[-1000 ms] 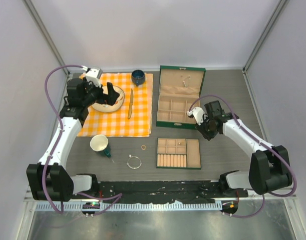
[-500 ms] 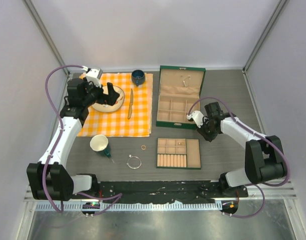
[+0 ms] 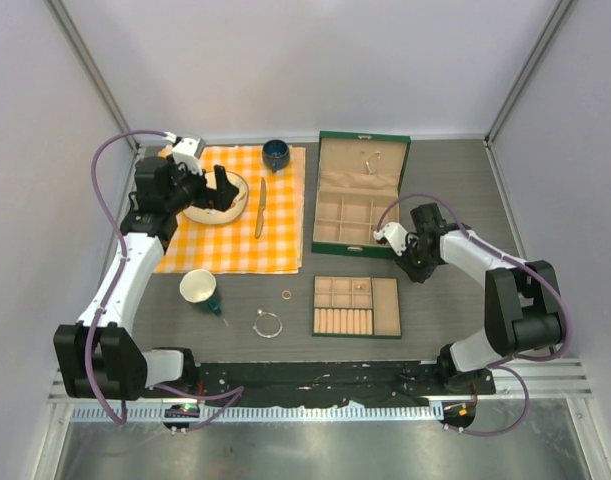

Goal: Organize the mixed jewelry

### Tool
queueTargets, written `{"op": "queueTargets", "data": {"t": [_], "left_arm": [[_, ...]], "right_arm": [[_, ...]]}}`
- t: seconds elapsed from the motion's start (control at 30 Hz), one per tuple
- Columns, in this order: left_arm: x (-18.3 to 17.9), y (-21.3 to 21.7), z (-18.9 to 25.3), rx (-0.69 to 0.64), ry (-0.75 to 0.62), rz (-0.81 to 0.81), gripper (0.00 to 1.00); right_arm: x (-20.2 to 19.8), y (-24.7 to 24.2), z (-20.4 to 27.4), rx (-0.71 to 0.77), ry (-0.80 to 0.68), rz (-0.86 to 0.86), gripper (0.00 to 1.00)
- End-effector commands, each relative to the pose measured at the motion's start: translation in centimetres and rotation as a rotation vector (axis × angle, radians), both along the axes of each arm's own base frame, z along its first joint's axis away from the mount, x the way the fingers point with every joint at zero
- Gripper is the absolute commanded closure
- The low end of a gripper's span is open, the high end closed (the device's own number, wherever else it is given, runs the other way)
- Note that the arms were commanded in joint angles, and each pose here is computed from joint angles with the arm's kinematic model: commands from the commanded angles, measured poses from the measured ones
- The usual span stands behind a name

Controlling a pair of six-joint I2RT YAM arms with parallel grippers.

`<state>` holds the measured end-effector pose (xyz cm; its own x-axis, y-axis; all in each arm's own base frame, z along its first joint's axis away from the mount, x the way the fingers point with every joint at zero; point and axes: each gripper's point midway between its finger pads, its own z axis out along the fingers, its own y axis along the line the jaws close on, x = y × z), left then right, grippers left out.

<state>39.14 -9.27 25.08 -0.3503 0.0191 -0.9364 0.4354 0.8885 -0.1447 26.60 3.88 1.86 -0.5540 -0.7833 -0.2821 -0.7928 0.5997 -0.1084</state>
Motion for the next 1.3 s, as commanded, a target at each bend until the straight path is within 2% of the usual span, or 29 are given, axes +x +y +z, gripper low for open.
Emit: {"op": "queueTargets", "data": {"t": [0.0,1.27], "left_arm": [[0.4,0.0,0.8,0.009,-0.043,-0.003,0.0],[0.5,0.3,0.9,0.021,-0.044,0.006,0.0]], "right_arm": [[1.8,0.2,1.2,0.01,-0.06,0.02,0.72],[2.7,0.1,0.3,0.013,-0.03,0.061,0.71]]}}
